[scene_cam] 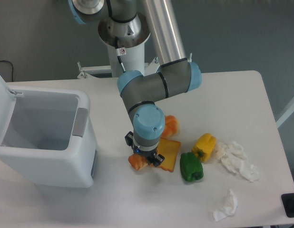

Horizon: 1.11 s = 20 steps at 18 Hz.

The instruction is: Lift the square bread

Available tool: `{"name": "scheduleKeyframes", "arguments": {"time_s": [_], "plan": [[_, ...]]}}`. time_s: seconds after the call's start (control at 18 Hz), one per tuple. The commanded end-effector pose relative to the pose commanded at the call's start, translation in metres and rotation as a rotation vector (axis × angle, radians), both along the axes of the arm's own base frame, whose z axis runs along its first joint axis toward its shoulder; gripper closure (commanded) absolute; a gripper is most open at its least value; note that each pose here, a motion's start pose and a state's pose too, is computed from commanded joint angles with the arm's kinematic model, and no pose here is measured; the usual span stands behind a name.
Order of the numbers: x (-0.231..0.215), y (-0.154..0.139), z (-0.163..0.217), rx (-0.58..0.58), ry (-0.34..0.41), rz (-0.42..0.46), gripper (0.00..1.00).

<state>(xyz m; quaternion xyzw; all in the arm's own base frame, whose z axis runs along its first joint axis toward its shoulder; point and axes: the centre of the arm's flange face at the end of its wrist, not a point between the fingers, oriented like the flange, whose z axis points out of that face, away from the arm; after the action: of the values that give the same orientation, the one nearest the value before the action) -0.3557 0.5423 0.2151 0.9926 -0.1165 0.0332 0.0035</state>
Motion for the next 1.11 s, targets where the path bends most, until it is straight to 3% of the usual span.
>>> {"name": "scheduleKeyframes", "arguments": {"time_s": [0.44, 0.72, 1.11], "plan": [[-0.005, 0.001, 0.016, 0.021, 0.021, 0.000, 0.67], [-0.019, 0.004, 0.058, 0.078, 0.076, -0.002, 0.67], [-0.039, -0.020, 0.108, 0.131, 0.137, -0.053, 0.67]]}}
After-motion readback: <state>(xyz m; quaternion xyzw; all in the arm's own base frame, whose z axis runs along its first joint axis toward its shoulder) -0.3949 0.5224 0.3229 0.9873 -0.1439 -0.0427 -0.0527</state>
